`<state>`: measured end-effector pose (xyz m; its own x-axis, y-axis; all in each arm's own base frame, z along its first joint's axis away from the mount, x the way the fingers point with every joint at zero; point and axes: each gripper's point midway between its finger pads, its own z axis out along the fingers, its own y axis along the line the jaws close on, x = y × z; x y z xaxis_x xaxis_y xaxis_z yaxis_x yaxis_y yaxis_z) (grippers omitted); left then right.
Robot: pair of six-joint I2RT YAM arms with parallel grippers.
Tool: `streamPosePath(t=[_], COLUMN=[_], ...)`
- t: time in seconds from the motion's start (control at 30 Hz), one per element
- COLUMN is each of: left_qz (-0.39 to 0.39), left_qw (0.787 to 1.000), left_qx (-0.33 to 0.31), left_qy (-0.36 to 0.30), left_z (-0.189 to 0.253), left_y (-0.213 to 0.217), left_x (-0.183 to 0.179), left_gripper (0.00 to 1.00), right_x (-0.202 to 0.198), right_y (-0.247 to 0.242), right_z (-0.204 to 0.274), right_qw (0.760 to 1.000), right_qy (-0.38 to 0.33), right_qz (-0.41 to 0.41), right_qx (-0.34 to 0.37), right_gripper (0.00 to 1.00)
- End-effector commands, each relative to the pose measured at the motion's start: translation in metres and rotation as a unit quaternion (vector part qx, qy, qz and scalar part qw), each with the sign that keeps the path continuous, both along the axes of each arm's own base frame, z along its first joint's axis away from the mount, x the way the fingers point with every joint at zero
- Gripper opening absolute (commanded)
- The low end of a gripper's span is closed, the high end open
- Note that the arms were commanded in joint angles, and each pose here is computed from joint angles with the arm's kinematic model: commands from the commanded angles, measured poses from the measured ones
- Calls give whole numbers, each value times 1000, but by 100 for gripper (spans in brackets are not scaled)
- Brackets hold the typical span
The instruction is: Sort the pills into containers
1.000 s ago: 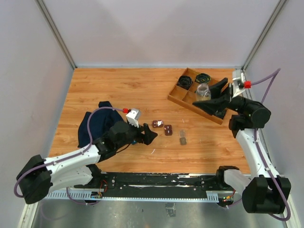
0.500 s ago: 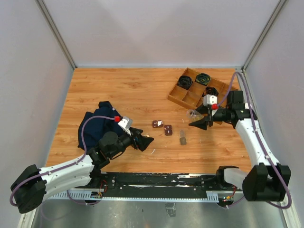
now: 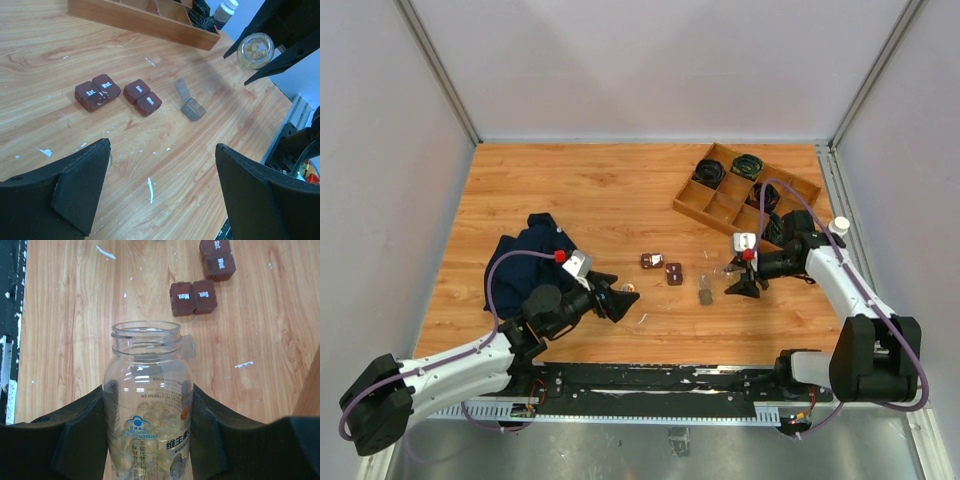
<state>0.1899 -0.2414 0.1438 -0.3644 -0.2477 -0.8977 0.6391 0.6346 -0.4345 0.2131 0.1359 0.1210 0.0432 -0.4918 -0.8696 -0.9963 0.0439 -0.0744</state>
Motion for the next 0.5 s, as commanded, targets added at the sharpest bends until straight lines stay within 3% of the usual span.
streamPosePath(t=[0.0,0.47], left_qz=[13,27], left_qw=[1000,999], left_qx=[-5,8], left_qy=[-23,-20], left_z=[8,-3], left_y=[4,9], left_x=[5,8], left_gripper=[90,94], right_x=[3,-2], right_y=[-3,-3], right_z=[-19,-63], right_qw=[999,991], right_qy=[-12,1], right_qz=[14,34], right_qx=[-39,-133], right_gripper=[2,1])
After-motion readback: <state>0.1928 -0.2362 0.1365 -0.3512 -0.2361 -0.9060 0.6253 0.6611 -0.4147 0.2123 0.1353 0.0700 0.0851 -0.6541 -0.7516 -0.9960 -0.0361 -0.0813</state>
